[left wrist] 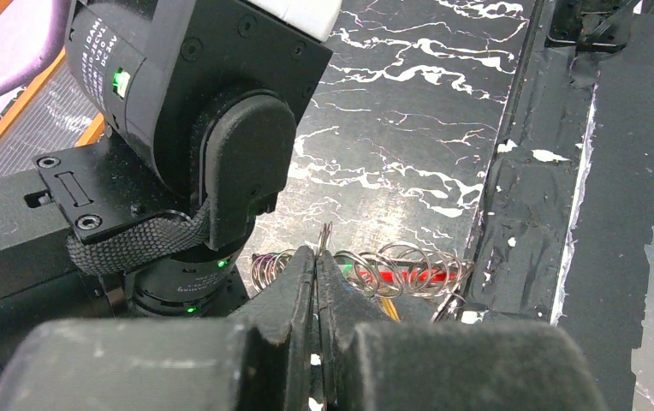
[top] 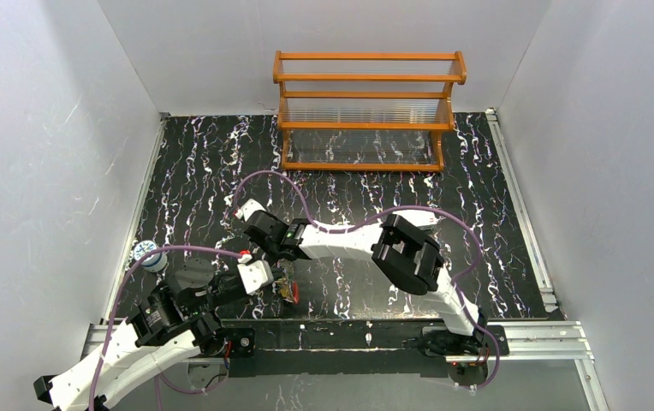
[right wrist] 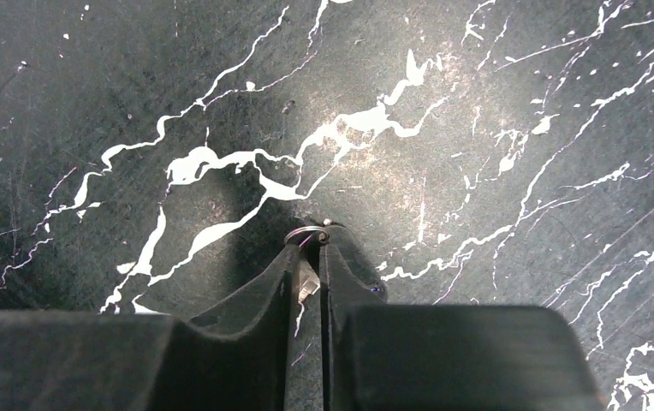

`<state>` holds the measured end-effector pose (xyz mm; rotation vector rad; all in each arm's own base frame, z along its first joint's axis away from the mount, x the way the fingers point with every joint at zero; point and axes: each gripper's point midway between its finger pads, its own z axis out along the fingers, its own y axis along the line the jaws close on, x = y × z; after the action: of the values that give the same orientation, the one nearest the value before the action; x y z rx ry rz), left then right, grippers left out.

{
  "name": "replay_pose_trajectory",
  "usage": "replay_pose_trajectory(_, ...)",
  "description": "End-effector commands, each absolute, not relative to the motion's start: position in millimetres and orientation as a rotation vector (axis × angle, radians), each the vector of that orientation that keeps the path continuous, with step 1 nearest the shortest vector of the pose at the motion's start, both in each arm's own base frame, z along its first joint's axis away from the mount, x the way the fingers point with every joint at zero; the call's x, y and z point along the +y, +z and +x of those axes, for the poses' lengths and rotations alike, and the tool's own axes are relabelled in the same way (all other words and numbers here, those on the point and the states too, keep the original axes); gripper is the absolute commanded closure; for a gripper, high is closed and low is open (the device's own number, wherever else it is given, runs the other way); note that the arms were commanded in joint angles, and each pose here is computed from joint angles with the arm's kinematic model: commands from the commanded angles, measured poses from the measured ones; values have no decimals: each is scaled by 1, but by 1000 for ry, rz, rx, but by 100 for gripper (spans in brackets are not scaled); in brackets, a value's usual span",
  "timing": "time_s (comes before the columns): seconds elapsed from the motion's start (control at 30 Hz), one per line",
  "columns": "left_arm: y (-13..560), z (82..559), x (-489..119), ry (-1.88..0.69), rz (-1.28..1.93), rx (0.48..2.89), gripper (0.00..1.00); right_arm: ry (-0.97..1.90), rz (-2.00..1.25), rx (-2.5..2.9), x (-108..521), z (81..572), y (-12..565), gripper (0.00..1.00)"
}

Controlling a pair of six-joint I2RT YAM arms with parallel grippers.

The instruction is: Put the keys on the keyring

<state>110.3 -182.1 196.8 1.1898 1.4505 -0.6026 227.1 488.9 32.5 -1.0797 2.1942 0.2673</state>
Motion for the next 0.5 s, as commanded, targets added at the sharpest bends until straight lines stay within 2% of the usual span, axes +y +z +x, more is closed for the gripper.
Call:
replay_pose_trajectory(0.0,204,109,-184,-616,1188,1407,100,181,-1069,2183,476,236,31,82)
replay_pose_trajectory(0.47,205,108,-185,-620,1193,1402,100,251,-917,2448,390,249,4,90)
